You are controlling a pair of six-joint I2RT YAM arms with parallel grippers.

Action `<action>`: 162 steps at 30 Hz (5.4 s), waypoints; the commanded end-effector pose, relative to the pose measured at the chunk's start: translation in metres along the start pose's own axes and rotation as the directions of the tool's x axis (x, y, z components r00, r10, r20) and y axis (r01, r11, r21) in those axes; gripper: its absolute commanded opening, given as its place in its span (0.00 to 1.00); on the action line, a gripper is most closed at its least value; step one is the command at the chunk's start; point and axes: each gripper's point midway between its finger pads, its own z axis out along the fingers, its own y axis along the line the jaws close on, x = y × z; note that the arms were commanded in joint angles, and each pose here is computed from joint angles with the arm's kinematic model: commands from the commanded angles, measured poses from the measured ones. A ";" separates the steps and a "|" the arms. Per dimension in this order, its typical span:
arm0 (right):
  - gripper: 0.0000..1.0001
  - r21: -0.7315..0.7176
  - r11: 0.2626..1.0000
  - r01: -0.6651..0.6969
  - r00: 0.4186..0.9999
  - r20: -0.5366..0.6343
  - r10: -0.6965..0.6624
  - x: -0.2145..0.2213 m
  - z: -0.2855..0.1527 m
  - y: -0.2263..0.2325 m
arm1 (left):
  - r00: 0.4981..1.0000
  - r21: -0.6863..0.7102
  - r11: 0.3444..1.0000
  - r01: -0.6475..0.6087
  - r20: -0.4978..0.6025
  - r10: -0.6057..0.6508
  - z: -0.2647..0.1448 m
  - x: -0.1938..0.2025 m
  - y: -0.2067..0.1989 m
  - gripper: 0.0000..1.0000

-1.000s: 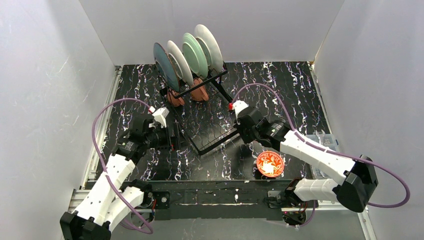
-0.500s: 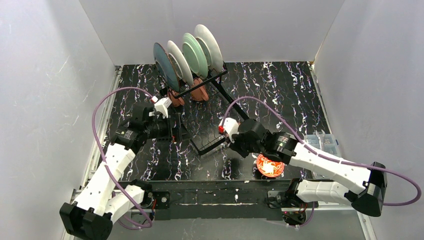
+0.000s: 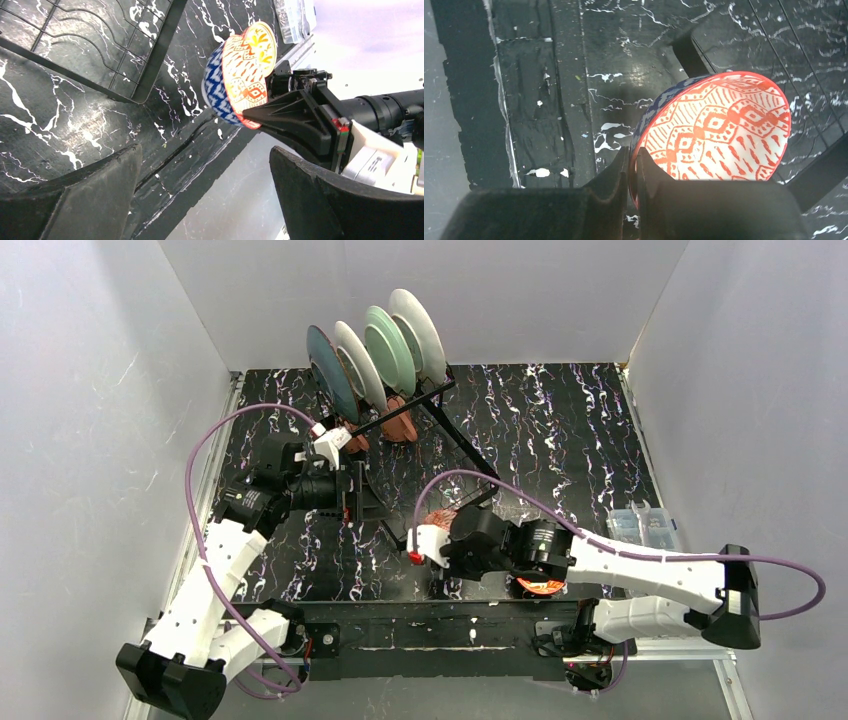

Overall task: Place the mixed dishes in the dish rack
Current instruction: Insert the bowl into the dish rack.

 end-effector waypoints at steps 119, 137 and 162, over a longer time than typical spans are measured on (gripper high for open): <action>0.91 0.314 0.593 -0.742 0.670 0.391 0.631 -0.066 -0.050 -0.108 | 0.961 -0.657 0.752 -0.050 0.173 0.216 -0.021 0.007 0.070 0.00; 0.87 -0.029 0.514 -0.857 0.457 0.416 0.786 -0.115 -0.027 -0.082 | 0.958 -0.537 0.843 -0.031 0.225 0.178 -0.026 0.018 0.052 0.00; 0.96 -0.492 0.416 -0.765 0.169 0.469 0.867 -0.124 -0.073 -0.053 | 0.977 -0.029 1.000 -0.007 0.213 0.013 -0.017 0.013 -0.022 0.00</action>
